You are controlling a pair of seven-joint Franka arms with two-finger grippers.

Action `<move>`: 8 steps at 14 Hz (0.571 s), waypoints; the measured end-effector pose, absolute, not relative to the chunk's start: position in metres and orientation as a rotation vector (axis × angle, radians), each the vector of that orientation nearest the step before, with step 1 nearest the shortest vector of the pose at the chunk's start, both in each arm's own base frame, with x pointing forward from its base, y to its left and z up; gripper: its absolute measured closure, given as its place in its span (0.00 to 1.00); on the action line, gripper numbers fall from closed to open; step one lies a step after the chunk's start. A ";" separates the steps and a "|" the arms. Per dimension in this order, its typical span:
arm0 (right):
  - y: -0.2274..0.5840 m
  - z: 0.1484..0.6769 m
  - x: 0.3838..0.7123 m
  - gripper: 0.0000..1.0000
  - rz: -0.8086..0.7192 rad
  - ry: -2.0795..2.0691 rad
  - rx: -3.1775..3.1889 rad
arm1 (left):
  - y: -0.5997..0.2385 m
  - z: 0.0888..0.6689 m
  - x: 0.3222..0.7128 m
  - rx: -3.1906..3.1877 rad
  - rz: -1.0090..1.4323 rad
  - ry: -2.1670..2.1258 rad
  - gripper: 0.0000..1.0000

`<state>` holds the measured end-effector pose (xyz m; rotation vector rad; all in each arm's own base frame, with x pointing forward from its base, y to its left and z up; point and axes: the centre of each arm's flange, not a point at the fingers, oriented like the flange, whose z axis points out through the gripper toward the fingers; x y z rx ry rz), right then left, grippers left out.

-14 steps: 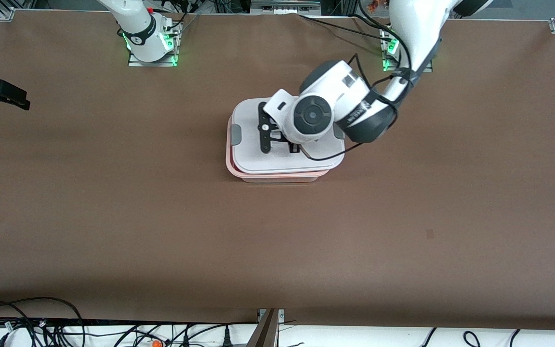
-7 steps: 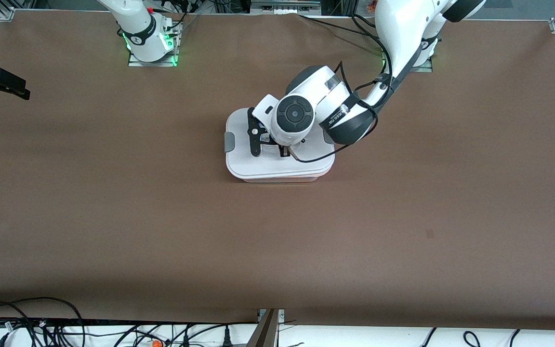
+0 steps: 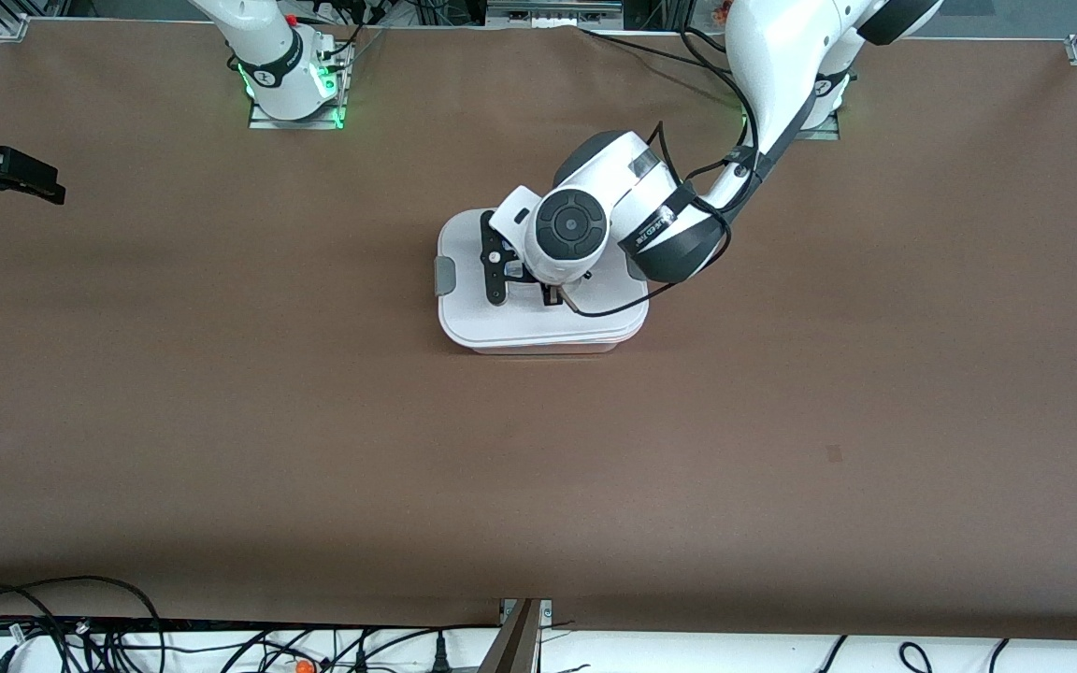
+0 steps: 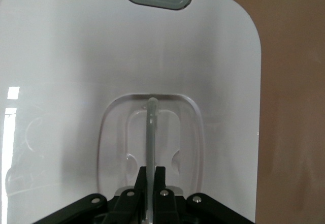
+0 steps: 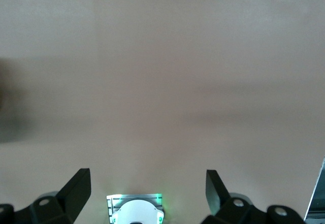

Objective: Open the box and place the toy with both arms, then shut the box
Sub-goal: 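Lower the lid onto the box and press it down with the left gripper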

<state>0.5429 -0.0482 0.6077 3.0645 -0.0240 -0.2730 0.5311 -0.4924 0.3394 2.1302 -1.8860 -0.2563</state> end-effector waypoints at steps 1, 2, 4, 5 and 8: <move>-0.048 0.608 0.543 0.00 -0.272 -0.024 3.064 | -0.492 0.339 0.531 2.126 -0.255 -1.892 0.93; -0.048 0.608 0.543 0.00 -0.272 -0.024 3.064 | -0.492 0.339 0.532 2.114 -0.252 -1.912 0.93; -0.049 0.608 0.543 0.00 -0.272 -0.026 3.065 | -0.490 0.339 0.533 2.078 -0.243 -1.964 0.93; -0.049 0.608 0.543 0.00 -0.272 -0.027 3.065 | -0.490 0.339 0.534 2.061 -0.239 -1.981 0.93; -0.051 0.608 0.543 0.00 -0.274 -0.031 3.065 | -0.490 0.339 0.534 2.045 -0.236 -1.996 0.93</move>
